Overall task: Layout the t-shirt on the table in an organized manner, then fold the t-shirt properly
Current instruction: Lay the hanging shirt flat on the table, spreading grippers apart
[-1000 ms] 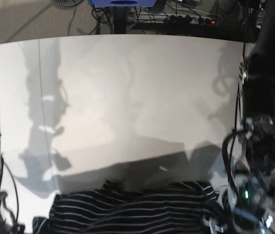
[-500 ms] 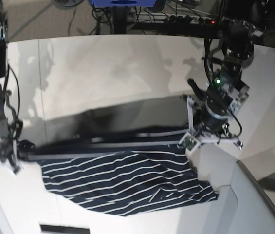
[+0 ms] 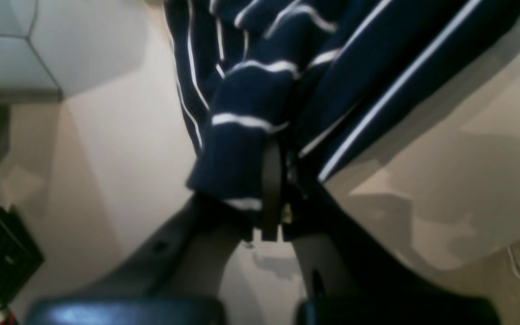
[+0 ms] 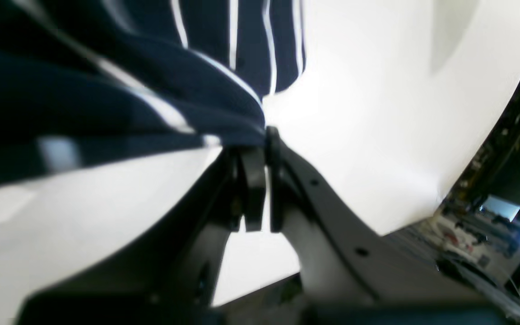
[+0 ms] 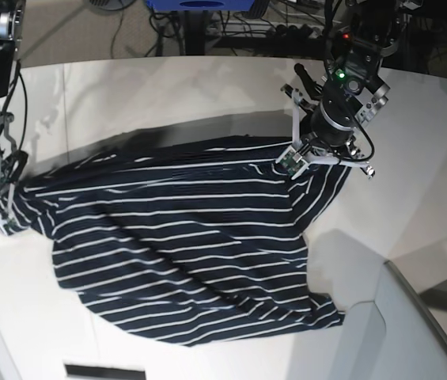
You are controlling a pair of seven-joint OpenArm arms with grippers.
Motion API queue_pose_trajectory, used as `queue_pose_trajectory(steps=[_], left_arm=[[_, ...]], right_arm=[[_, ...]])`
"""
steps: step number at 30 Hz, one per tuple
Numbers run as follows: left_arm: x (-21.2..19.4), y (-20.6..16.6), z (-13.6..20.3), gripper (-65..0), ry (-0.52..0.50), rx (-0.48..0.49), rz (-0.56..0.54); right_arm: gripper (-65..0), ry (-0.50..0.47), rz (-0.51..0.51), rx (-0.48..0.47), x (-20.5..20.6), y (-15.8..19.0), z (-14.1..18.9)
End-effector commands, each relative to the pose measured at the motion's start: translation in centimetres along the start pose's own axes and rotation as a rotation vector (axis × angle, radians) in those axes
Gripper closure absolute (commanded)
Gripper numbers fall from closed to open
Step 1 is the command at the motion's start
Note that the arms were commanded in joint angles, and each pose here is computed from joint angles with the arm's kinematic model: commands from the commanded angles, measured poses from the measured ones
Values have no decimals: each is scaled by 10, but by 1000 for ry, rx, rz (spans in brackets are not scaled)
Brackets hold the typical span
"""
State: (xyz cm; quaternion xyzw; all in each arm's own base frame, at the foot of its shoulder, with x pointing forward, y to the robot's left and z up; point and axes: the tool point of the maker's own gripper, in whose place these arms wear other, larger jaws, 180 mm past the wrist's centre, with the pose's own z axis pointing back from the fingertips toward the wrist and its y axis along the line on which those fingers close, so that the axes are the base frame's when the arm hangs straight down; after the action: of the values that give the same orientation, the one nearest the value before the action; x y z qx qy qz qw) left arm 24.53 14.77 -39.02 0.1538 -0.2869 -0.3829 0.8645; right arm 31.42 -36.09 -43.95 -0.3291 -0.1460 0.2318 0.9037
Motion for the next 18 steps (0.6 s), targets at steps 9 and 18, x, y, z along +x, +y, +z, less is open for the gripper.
queue_pose_trajectory(steps=[9, 18], left_arm=[[-22, -13, 7, -61, 155, 5, -86], [-45, -37, 18, -541, 216, -52, -139]], right_arm=[[-564, 58, -29, -110, -5, -37, 4], [-606, -58, -319, -220, -4, -91, 46]])
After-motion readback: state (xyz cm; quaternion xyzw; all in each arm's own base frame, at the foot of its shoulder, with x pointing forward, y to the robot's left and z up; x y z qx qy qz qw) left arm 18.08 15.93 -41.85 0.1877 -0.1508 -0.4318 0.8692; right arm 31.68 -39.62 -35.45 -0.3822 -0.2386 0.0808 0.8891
